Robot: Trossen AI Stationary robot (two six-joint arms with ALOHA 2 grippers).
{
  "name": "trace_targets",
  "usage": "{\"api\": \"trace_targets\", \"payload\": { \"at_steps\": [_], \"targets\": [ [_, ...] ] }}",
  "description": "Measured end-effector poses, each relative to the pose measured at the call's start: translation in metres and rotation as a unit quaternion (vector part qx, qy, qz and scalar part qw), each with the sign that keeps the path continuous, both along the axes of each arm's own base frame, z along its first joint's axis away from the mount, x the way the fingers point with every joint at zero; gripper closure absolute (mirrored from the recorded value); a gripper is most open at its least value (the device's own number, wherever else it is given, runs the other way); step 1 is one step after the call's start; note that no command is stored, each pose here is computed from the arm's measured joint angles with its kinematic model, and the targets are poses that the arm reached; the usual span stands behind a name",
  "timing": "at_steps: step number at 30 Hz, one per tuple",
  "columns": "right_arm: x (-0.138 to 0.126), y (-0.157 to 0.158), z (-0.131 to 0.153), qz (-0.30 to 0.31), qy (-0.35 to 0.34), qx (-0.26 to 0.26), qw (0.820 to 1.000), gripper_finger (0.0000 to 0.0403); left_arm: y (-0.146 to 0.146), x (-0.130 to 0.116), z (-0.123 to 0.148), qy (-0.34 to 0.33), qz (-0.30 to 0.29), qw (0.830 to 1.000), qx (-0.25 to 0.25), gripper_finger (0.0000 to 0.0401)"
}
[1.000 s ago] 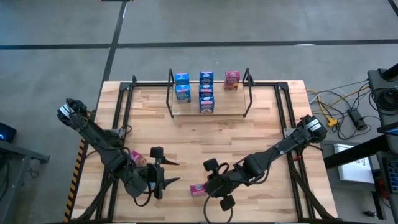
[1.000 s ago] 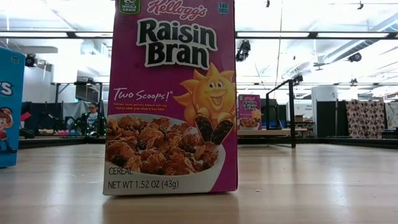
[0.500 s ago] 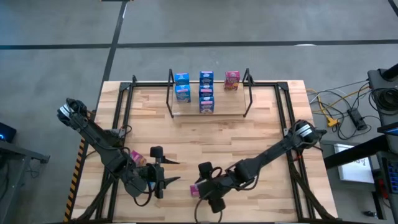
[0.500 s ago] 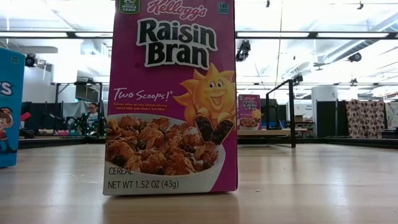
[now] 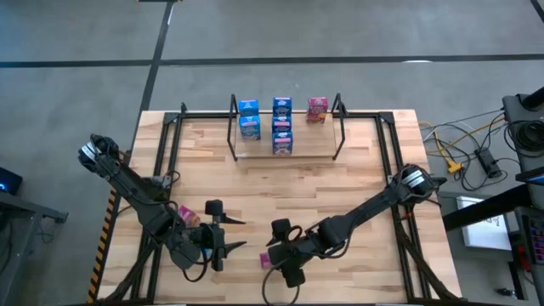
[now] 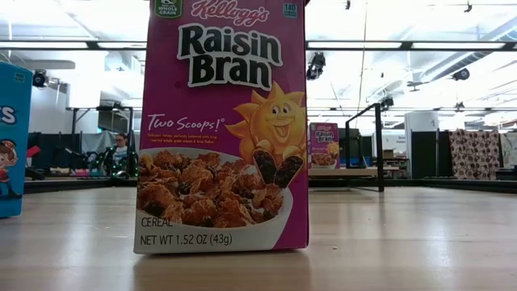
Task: Stack cereal on shelf
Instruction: Put the bottom purple cereal box on the shelf aligned with the other purple cereal box
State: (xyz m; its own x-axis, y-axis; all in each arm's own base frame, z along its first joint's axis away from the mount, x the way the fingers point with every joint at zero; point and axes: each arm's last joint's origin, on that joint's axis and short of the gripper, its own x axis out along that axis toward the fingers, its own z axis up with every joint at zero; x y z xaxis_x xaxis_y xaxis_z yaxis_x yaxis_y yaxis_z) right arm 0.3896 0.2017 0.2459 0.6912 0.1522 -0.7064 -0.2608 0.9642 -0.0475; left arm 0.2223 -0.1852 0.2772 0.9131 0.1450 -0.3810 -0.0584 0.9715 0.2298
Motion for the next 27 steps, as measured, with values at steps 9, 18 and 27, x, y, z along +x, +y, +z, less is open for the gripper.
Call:
{"api": "trace_targets", "payload": {
  "at_steps": [9,18,27],
  "targets": [
    [0.007,0.003,-0.023,0.000,0.018,-0.023,1.000,0.0131,0.000,0.000,0.000,-0.001,0.000,1.000,0.000,0.0169],
    [0.006,0.003,-0.021,0.004,0.019,-0.023,1.000,0.0188,0.001,0.001,0.000,-0.001,0.003,1.000,-0.001,0.0169],
    [0.006,0.003,-0.021,0.006,0.020,-0.024,0.999,0.0195,0.001,0.001,0.000,-0.001,0.003,1.000,-0.001,0.0169]
  ]
}}
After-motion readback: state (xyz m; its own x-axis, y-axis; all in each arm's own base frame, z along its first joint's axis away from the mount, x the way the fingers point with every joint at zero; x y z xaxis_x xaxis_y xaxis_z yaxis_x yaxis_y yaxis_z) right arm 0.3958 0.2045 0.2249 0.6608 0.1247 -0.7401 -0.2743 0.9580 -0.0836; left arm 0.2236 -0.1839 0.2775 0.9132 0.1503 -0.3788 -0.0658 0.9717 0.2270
